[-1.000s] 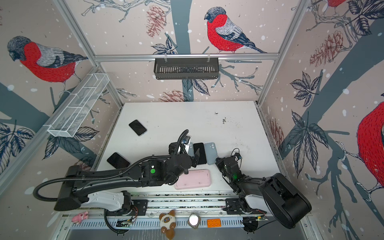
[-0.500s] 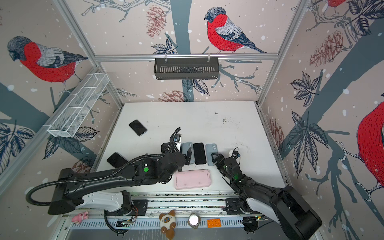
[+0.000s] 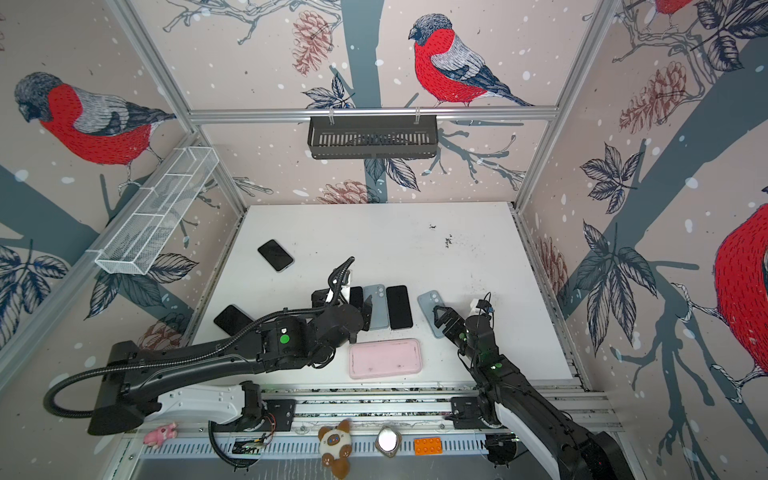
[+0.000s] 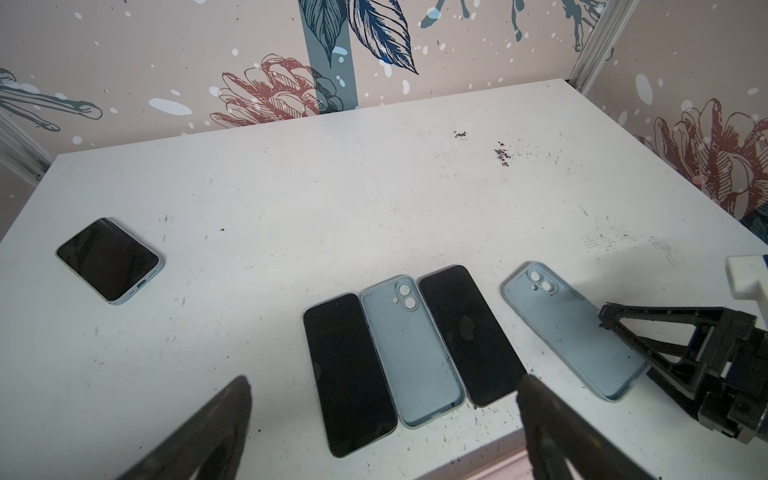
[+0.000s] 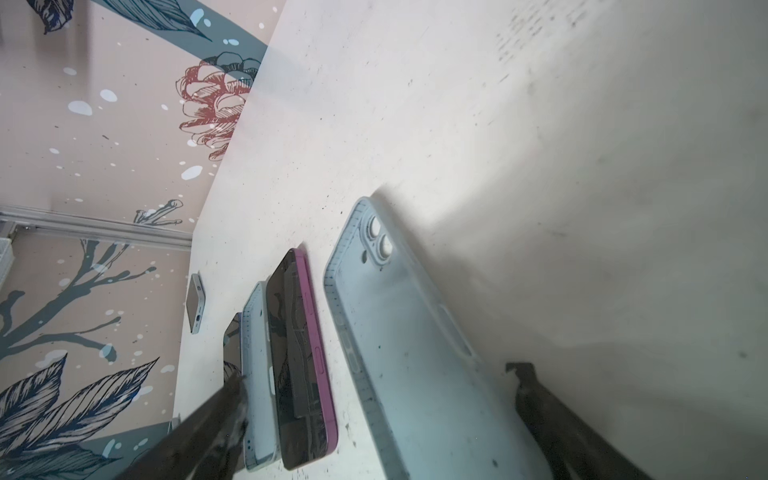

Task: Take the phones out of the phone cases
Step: 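Lift both open grippers away from the phones and case, then swing the left gripper toward the cased black phone while the right draws back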

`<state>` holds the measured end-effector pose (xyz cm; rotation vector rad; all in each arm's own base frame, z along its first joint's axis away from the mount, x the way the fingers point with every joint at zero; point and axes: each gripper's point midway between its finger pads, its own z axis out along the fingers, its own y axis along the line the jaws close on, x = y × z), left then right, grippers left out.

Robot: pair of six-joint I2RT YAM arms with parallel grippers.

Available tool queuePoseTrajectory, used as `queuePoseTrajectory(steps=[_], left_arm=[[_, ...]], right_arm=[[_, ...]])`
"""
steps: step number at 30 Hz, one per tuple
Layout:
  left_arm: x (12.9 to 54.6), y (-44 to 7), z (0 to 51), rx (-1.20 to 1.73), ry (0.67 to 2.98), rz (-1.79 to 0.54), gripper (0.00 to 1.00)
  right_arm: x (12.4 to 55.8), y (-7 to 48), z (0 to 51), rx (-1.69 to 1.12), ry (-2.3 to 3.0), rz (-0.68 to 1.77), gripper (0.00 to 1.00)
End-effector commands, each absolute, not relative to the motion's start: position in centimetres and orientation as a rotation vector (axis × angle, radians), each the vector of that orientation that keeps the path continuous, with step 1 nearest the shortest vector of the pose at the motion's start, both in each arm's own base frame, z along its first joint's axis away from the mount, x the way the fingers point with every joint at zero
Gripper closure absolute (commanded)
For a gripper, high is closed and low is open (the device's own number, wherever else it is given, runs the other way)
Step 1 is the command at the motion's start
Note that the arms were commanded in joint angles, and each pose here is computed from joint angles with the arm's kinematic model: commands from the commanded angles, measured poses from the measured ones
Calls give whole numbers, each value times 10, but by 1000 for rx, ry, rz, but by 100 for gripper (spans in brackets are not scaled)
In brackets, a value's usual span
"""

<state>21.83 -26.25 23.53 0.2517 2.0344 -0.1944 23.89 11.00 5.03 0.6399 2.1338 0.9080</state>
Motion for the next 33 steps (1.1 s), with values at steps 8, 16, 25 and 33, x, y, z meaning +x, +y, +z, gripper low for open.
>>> queuePoseTrajectory(steps=[8,16,25,33], left_arm=[[219,-260,230,225,2050,-198,2],[217,-260,227,235,2055,-199,2],[217,-257,227,233,2057,-196,2],[215,-251,225,225,2060,-195,2]], right_arm=[[240,170,61,465,2284,1126,0],[251,154,57,414,2368,886,0],[254,128,29,327,2528,573,0],[257,124,43,301,2476,555,0]])
